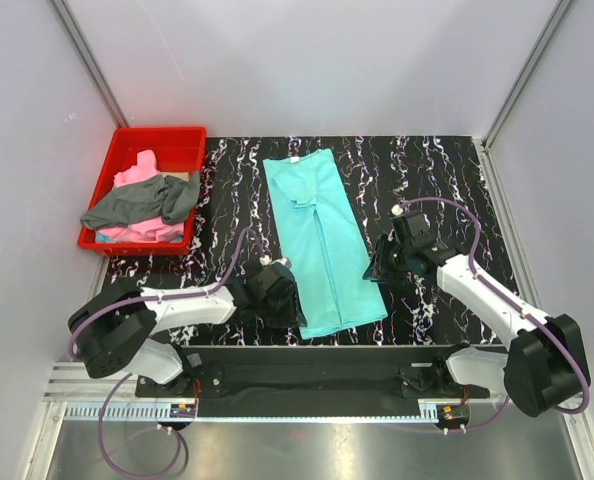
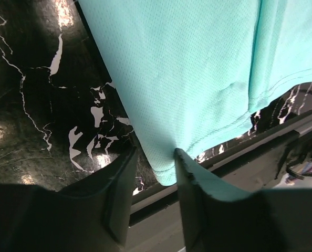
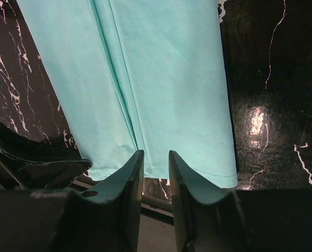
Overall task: Fold and stack the t-shirts
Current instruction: Fold the tshirt
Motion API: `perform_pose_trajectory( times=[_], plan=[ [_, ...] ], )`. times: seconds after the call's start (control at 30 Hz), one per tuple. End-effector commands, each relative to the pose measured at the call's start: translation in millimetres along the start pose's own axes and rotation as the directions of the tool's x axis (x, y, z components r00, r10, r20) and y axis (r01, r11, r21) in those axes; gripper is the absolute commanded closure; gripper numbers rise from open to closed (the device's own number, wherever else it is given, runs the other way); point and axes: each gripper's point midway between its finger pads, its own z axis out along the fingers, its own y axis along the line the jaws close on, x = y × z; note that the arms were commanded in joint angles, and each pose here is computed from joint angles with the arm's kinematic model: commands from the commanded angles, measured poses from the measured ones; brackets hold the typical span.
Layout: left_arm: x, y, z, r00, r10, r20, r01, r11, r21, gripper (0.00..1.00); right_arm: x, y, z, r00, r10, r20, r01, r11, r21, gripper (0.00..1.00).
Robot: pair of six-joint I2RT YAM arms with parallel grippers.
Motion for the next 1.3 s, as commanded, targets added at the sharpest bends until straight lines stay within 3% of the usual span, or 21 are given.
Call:
perform_pose_trajectory(
  times=[0.0,0.03,0.13,0.17,0.3,0.5,0.67,0.83,0.87,1.0,1.27],
  plan=[
    [4.2,22.4,3.3,1.0,0.002,0.017,0.0,0.992,-0.127,0.61,-6.8,7.8,-6.2,0.999,0.001,0.042,0.001,0.999,-0.036,0.67],
    [6.7,23.6,2.6,1.0,0.002,0.012,0.0,0.99,-0.138,0.6,-6.0,7.1,-5.8,0.999,-0.001,0.041,0.003,0.999,-0.032,0.67],
    [7.8,22.2,4.6,1.0,0.001,0.004,0.0,0.99,-0.14,0.74,-3.0,2.4,-1.5,1.0,0.01,0.029,-0.009,1.0,-0.013,0.67],
    [8.2,22.0,5.1,1.0,0.0,0.0,0.0,0.99,-0.141,0.84,-0.9,0.8,-0.1,1.0,0.018,0.02,-0.018,1.0,-0.007,0.67],
    [11.0,29.6,6.4,1.0,0.005,-0.021,-0.009,0.983,-0.182,0.99,9.7,1.2,7.4,0.999,0.046,-0.023,-0.047,0.999,-0.026,0.65],
    [1.4,58.9,-9.2,0.999,0.045,-0.017,-0.048,0.952,-0.302,1.0,41.5,3.0,22.4,0.994,0.052,-0.092,-0.055,0.998,-0.027,0.58],
    [-6.0,73.8,-26.5,0.998,0.055,-0.003,-0.054,0.955,-0.29,1.0,58.1,2.5,27.7,0.99,0.082,-0.116,-0.085,0.996,-0.026,0.52],
    [-5.5,56.1,-32.8,0.997,0.075,0.001,-0.074,0.98,-0.185,0.84,66.4,7.2,28.2,0.988,0.066,-0.142,-0.071,0.997,-0.035,0.52],
    [-5.9,53.4,-33.8,0.997,0.074,0.003,-0.073,0.982,-0.173,0.72,67.5,7.7,29.2,0.987,0.066,-0.145,-0.072,0.997,-0.035,0.52],
    [-6.3,43.6,-37.4,0.998,0.07,0.006,-0.069,0.989,-0.13,0.54,77.4,6.7,35.8,0.981,0.077,-0.18,-0.085,0.996,-0.037,0.52],
    [4.9,47.8,-36.5,0.999,0.033,-0.016,-0.034,0.994,-0.106,0.51,95.8,-12.5,44.4,0.974,0.098,-0.205,-0.098,0.995,0.006,0.53]
  ],
)
